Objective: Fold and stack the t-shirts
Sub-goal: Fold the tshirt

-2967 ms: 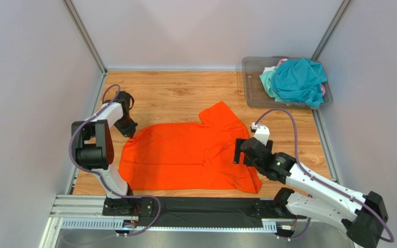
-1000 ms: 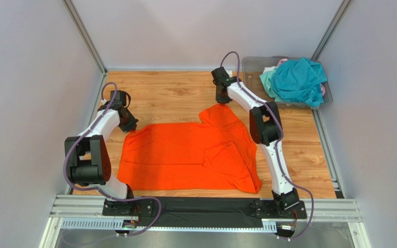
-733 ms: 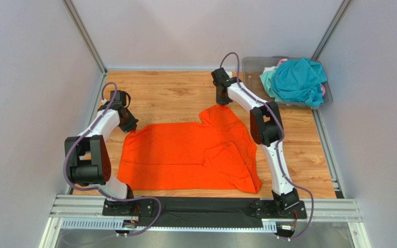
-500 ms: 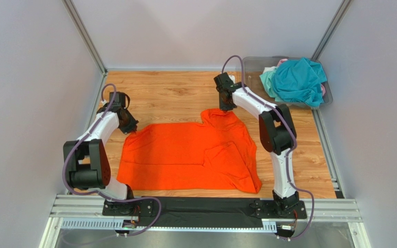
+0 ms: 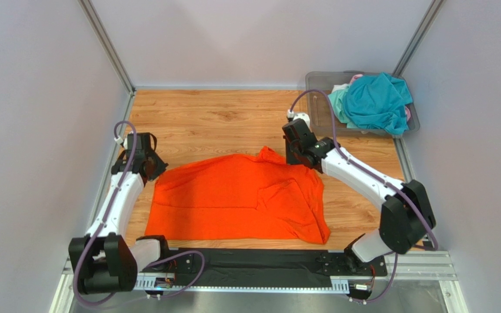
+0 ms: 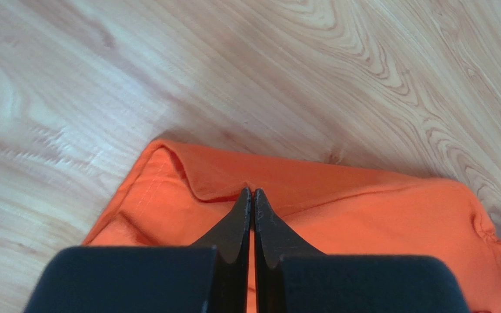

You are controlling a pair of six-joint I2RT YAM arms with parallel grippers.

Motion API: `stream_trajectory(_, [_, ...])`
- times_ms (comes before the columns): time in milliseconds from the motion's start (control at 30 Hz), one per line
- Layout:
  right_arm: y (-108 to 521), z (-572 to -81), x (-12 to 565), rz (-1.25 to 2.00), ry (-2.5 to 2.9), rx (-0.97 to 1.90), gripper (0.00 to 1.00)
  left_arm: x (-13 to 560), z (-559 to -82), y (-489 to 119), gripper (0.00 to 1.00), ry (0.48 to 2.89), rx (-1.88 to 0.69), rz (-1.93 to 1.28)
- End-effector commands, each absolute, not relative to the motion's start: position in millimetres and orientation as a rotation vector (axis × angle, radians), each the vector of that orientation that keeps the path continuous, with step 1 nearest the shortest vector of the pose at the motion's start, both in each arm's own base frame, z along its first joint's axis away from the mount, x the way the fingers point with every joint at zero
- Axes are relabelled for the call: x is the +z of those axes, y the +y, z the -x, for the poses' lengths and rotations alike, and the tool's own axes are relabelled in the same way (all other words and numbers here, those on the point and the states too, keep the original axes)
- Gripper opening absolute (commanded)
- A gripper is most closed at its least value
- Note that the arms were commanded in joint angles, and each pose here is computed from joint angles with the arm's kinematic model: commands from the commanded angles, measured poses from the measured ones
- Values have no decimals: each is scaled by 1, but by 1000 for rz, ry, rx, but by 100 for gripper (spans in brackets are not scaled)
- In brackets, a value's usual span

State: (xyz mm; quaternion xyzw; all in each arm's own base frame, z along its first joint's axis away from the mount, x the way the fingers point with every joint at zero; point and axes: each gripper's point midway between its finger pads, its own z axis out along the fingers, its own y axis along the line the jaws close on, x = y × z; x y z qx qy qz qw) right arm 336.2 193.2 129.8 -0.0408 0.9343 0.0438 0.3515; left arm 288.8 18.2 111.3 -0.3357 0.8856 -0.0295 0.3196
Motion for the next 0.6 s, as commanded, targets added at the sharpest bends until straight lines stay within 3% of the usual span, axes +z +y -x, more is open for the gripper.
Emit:
stream_trajectory(0, [191,-320,155,57,2327,156,0,116,-273,30,0,2257,-18,909])
stream_trajectory(567, [156,-216,156,48,2338,294,0,99,-219,55,0,2173,181,1177])
